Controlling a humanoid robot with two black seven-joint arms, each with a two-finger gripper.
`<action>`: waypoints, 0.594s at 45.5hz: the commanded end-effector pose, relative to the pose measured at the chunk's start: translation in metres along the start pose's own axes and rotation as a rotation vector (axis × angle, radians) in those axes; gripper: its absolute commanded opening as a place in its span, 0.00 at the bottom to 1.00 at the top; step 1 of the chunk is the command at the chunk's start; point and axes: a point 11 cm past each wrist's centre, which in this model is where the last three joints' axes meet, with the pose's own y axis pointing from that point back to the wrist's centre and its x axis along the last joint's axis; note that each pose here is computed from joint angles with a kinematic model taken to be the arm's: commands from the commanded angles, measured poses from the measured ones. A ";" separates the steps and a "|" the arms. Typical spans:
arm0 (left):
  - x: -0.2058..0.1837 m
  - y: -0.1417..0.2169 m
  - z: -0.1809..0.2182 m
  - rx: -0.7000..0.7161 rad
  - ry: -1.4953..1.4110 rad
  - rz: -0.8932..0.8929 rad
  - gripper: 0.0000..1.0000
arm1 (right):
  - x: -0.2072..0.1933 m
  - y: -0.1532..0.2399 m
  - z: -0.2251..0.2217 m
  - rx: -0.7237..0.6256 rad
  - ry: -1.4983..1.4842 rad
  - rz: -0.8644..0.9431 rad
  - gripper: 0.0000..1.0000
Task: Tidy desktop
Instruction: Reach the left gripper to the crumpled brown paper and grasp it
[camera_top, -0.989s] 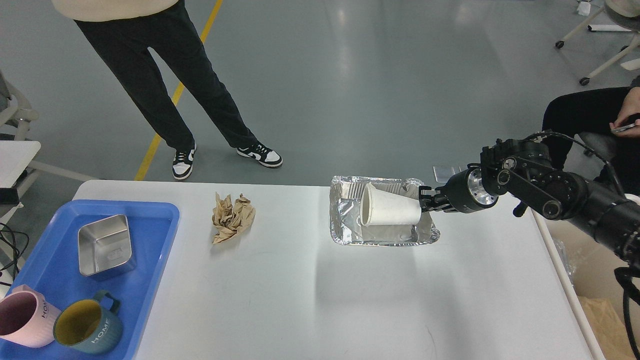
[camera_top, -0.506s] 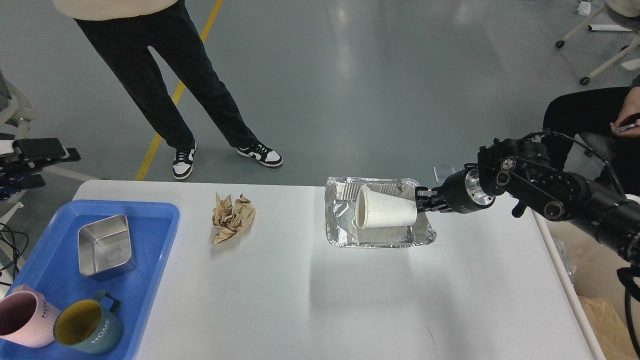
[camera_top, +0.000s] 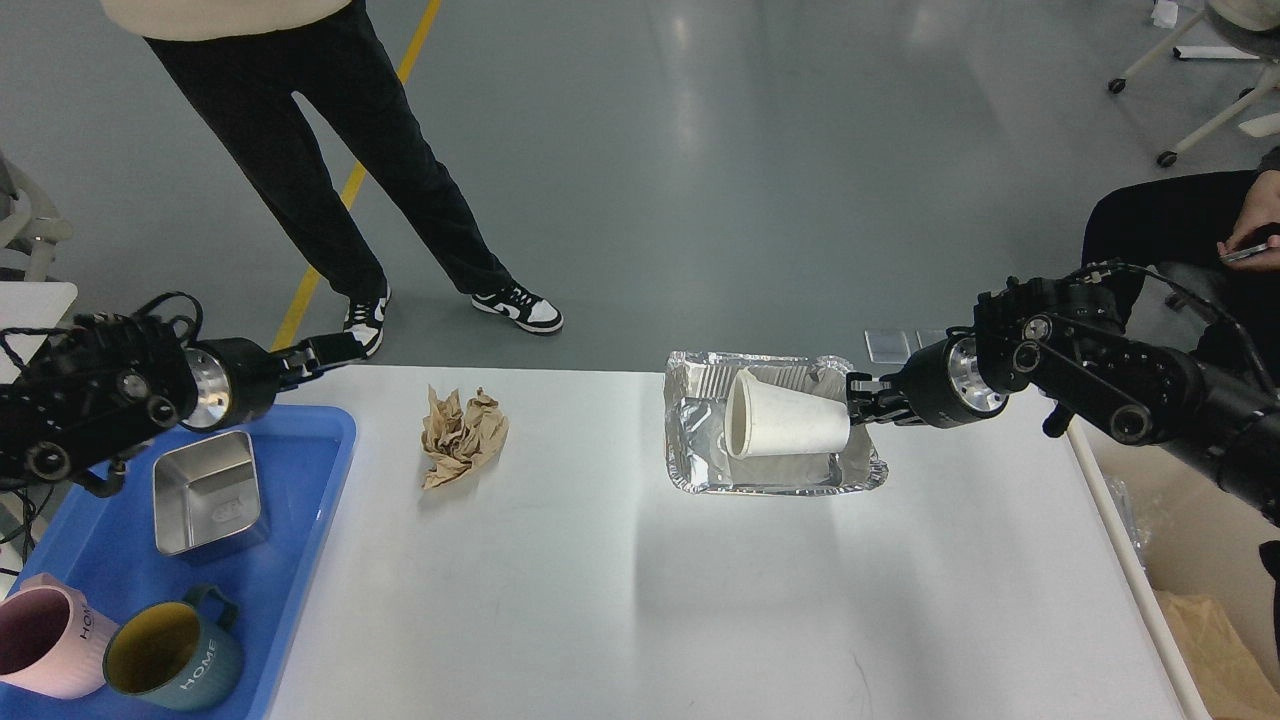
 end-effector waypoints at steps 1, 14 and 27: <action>-0.026 -0.028 0.015 -0.004 -0.032 0.004 0.96 | 0.000 0.000 -0.001 0.003 -0.001 0.002 0.00; -0.074 -0.065 0.026 0.014 -0.083 -0.006 0.96 | 0.001 0.000 -0.001 0.003 -0.001 0.006 0.00; -0.088 -0.083 0.034 0.045 -0.085 0.037 0.96 | -0.001 -0.003 -0.003 0.008 0.001 0.002 0.00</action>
